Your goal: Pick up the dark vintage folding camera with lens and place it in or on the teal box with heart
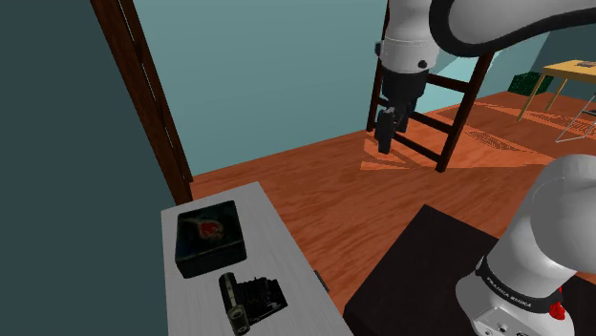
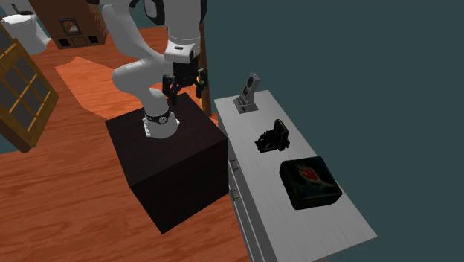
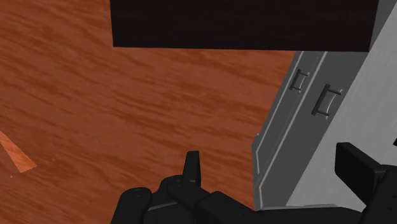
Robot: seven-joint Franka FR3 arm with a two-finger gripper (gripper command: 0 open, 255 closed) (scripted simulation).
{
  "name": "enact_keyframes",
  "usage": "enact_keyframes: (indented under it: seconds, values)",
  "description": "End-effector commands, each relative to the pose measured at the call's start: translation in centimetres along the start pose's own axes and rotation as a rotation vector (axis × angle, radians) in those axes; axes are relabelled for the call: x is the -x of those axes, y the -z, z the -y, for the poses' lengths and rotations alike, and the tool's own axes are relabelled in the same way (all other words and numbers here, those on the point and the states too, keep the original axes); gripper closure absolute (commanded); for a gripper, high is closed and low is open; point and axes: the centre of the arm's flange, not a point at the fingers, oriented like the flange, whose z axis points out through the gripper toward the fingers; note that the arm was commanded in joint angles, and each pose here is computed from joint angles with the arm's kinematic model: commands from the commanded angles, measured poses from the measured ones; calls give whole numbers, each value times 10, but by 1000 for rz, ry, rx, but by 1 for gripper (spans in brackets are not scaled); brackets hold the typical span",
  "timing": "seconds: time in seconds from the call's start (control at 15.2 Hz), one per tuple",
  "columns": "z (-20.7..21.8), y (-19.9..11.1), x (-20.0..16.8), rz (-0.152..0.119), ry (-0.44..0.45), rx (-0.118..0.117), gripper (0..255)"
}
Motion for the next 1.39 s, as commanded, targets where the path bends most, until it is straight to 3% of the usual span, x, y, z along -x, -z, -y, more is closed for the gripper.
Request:
enact_keyframes:
  seconds: [0.0,1.32]
  values:
    - [21,-15,-3,-5,-7,-6,0]
    - [237,-144,-50,-46,-59,-58,0]
